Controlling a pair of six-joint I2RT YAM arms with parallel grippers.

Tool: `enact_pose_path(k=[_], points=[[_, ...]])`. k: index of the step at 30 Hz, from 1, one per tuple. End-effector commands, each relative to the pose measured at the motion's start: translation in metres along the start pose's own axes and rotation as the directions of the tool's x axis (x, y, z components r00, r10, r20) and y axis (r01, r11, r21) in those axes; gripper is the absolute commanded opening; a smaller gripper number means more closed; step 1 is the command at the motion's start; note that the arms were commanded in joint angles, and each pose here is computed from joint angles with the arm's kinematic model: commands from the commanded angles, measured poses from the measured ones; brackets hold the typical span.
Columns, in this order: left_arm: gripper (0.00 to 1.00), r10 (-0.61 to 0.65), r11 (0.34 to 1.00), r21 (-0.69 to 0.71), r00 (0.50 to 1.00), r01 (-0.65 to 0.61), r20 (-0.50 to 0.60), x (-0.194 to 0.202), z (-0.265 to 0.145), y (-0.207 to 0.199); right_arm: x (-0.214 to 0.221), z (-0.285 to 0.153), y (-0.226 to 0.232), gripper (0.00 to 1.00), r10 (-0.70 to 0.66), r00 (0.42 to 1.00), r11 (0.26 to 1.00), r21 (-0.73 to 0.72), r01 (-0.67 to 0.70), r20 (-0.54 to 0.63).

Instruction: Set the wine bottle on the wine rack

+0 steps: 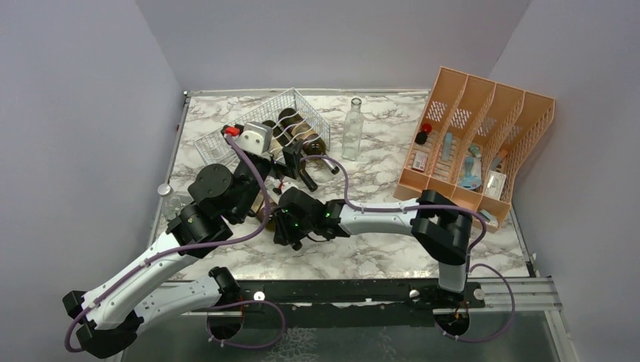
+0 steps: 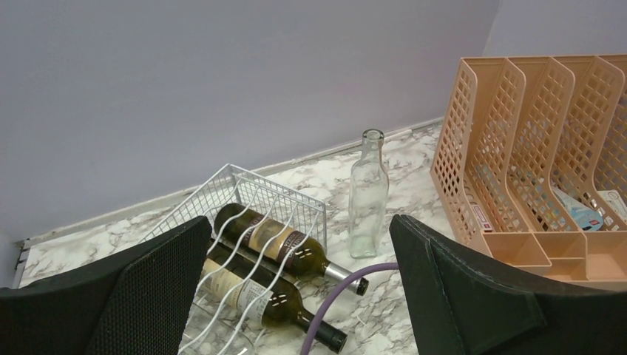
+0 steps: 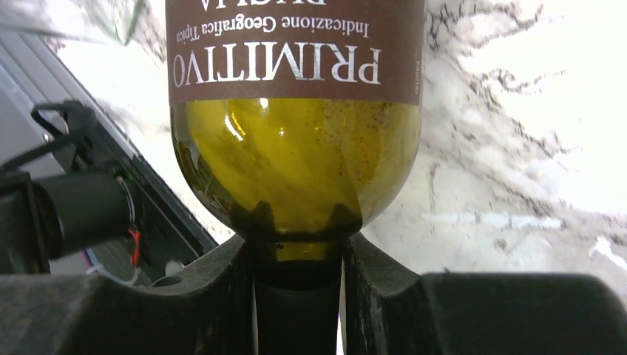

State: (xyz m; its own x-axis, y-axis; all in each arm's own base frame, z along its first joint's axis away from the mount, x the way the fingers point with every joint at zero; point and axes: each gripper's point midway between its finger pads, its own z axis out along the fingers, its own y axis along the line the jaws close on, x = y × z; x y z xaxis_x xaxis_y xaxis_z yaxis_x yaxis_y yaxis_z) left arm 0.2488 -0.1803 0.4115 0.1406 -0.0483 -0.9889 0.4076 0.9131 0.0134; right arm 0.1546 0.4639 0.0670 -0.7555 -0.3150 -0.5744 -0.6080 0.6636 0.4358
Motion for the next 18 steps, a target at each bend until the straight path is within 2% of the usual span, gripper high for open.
enact_pose_path(k=[1, 8, 18], points=[[0.99, -0.029, 0.999, 0.025, 0.999, 0.028, 0.029, -0.009, -0.004, -0.002, -0.068, 0.007, 0.034, 0.01, 0.055, 0.976, 0.997, -0.070, -0.042, 0.209], [0.99, -0.028, 1.000, 0.011, 0.999, 0.028, 0.036, -0.012, -0.007, 0.002, -0.091, 0.028, 0.040, 0.01, 0.008, 0.970, 0.999, -0.045, 0.003, 0.245], [0.99, -0.022, 1.000, -0.015, 0.999, 0.023, 0.038, -0.013, -0.009, 0.008, -0.120, 0.061, 0.040, 0.11, -0.004, 0.965, 1.000, -0.020, 0.010, 0.263]])
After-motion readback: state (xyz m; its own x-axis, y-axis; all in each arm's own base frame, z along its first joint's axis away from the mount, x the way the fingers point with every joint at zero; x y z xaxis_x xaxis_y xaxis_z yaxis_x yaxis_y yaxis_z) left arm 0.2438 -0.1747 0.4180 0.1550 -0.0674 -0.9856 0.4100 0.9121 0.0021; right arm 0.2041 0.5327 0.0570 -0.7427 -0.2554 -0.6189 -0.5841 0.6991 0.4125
